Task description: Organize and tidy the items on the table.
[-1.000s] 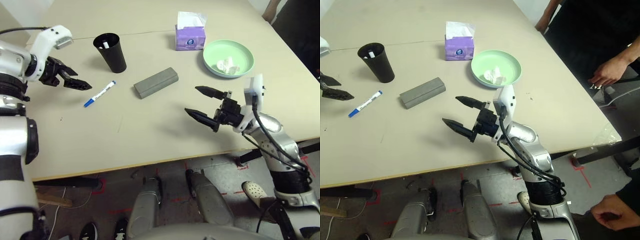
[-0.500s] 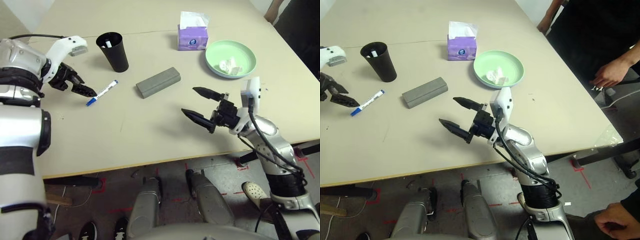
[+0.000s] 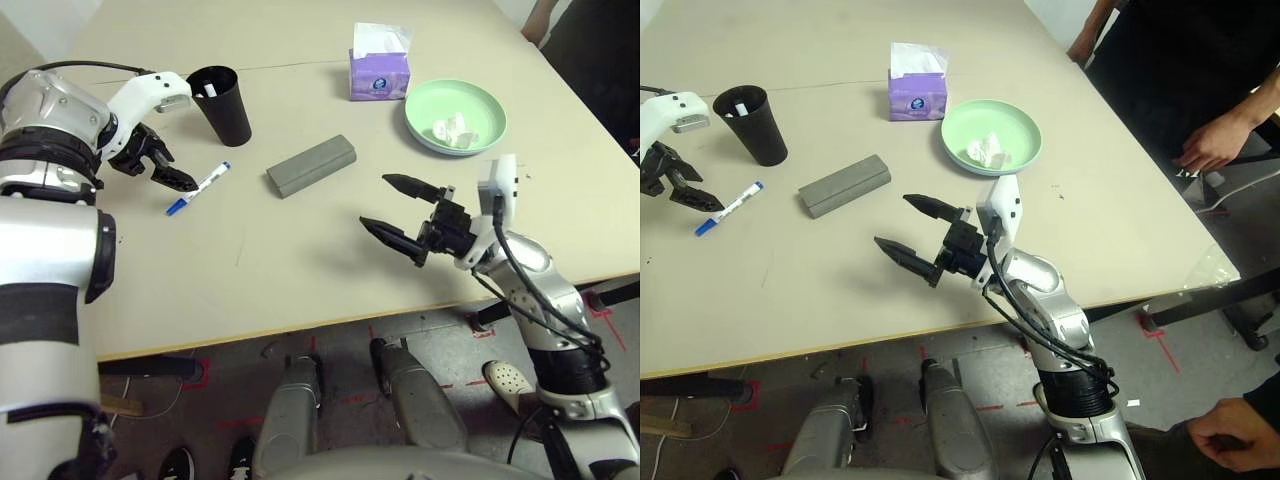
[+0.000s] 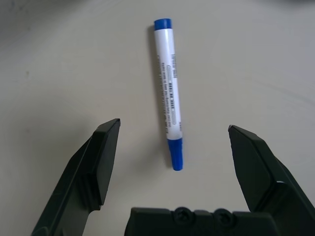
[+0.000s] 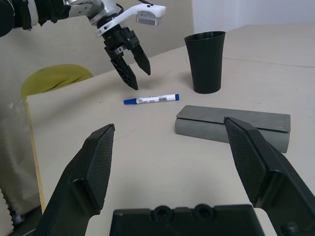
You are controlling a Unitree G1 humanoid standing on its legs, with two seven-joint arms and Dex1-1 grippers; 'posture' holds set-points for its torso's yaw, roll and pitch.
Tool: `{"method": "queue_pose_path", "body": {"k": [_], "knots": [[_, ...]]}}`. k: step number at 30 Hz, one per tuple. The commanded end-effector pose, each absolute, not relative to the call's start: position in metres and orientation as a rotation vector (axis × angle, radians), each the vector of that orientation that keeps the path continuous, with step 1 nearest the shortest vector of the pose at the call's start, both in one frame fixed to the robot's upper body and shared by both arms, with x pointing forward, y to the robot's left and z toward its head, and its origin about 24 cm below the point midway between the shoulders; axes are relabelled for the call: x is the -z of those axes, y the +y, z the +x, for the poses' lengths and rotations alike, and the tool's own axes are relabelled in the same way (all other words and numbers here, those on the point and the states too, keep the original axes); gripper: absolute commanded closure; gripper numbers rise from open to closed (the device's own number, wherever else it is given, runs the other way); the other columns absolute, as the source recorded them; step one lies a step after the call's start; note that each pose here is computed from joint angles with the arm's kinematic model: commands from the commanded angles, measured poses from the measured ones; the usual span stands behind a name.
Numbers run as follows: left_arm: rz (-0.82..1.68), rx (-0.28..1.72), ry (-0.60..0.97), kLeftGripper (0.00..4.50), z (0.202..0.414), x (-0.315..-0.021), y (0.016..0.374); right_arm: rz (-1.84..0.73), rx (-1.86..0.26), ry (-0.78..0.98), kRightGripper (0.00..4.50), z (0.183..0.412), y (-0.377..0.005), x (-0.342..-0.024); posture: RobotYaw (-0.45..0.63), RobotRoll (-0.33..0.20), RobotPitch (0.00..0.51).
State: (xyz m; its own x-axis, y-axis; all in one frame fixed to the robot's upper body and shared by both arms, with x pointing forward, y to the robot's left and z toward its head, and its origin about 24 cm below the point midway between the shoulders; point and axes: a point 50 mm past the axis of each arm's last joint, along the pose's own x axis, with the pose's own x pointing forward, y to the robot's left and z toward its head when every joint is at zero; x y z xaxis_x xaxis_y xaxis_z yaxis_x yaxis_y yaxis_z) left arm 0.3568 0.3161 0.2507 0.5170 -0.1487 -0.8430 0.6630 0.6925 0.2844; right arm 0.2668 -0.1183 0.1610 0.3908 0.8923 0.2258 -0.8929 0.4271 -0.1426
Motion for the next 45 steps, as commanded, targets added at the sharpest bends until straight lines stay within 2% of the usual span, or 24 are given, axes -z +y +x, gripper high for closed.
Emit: {"method": "queue_pose_path", "body": {"k": [1, 21, 36, 45], "knots": [[0.635, 0.520, 0.932, 0.03, 0.357, -0.240, 0.318, -0.002, -1.135, -0.283, 0.00, 0.263, -0.118, -0.160, -0.24, 0.000, 0.230], [0.638, 0.496, 0.979, 0.03, 0.357, -0.214, 0.320, 0.002, -1.126, -0.283, 0.00, 0.258, -0.118, -0.161, -0.26, 0.000, 0.225], [0.536, 0.428, 0.983, 0.03, 0.355, -0.187, 0.324, 0.009, -1.130, -0.292, 0.00, 0.254, -0.115, -0.165, -0.27, 0.000, 0.216], [0.535, 0.411, 0.973, 0.03, 0.356, -0.182, 0.323, 0.012, -1.123, -0.292, 0.00, 0.252, -0.115, -0.166, -0.28, 0.000, 0.218]]}}
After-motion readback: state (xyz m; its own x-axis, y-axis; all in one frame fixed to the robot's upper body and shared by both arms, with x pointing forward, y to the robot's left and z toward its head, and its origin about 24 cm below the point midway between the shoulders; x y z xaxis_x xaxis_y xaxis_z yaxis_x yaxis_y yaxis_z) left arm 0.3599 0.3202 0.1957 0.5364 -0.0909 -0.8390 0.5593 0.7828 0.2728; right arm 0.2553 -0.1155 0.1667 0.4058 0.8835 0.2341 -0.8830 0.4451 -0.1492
